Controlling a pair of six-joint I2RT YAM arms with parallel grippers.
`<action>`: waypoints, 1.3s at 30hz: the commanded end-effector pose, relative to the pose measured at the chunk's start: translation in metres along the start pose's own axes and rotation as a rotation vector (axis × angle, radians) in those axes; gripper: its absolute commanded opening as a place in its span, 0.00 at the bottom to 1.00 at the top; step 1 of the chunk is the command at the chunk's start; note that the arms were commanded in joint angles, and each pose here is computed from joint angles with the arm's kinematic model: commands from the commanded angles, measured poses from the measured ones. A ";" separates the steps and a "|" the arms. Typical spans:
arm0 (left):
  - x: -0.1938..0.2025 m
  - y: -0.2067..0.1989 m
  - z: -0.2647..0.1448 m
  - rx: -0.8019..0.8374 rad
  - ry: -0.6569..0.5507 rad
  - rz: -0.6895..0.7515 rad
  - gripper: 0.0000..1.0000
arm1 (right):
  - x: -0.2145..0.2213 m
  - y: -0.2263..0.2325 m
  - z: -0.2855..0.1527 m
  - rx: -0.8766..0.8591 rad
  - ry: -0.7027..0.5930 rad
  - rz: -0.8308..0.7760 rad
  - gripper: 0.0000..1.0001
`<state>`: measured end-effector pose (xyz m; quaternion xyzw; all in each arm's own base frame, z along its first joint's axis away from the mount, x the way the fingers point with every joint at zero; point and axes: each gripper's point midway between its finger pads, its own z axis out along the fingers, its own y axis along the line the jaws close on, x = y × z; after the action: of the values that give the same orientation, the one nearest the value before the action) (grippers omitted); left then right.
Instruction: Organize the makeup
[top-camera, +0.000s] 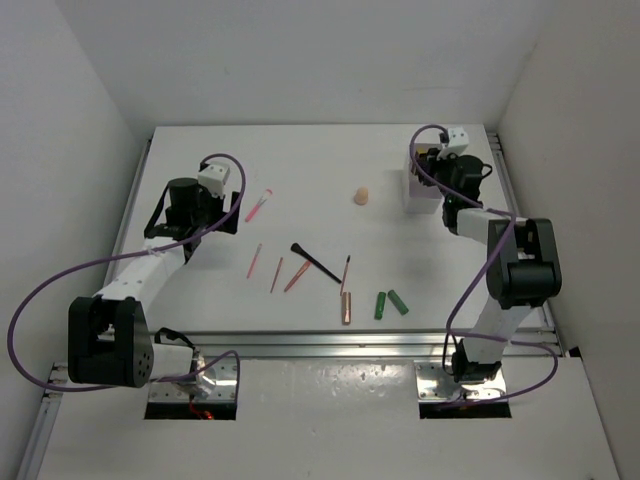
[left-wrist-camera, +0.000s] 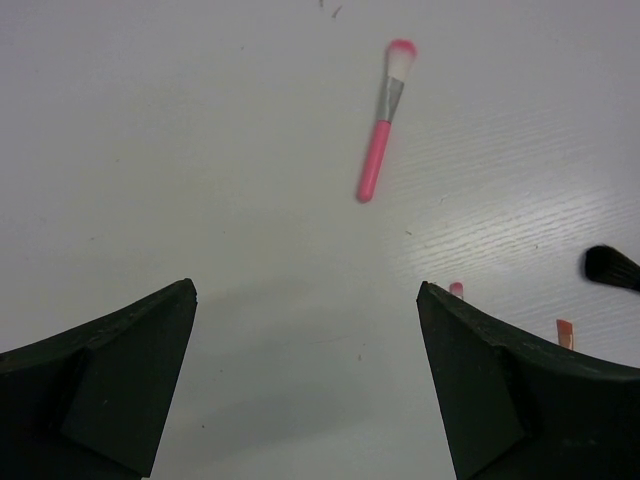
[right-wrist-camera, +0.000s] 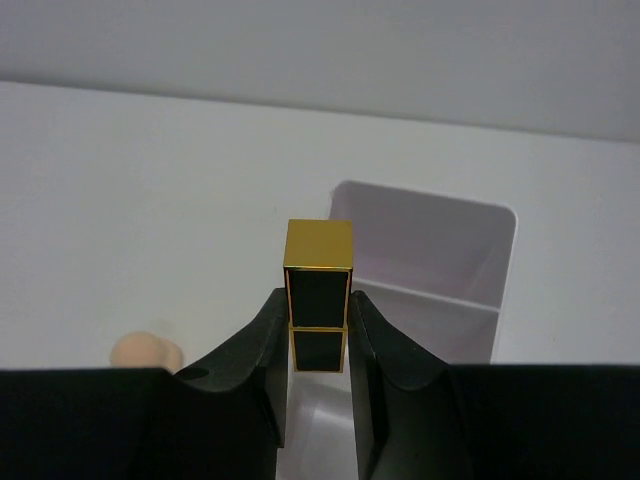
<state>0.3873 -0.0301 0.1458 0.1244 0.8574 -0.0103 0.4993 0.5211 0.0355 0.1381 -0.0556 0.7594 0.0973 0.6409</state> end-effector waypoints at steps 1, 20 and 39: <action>-0.011 0.000 -0.004 -0.011 -0.040 0.013 0.99 | -0.068 0.013 -0.004 -0.053 -0.249 -0.089 0.00; -0.008 0.000 -0.002 -0.009 -0.031 0.012 0.99 | -0.024 0.011 -0.035 -0.013 -0.209 -0.067 0.00; -0.004 0.000 -0.002 -0.007 -0.022 0.021 0.99 | 0.024 0.010 -0.031 0.043 -0.120 -0.033 0.00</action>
<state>0.3860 -0.0273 0.1426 0.1241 0.8595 -0.0026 0.4959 0.4841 0.0392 0.0990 -0.0548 0.7487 0.0766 0.6562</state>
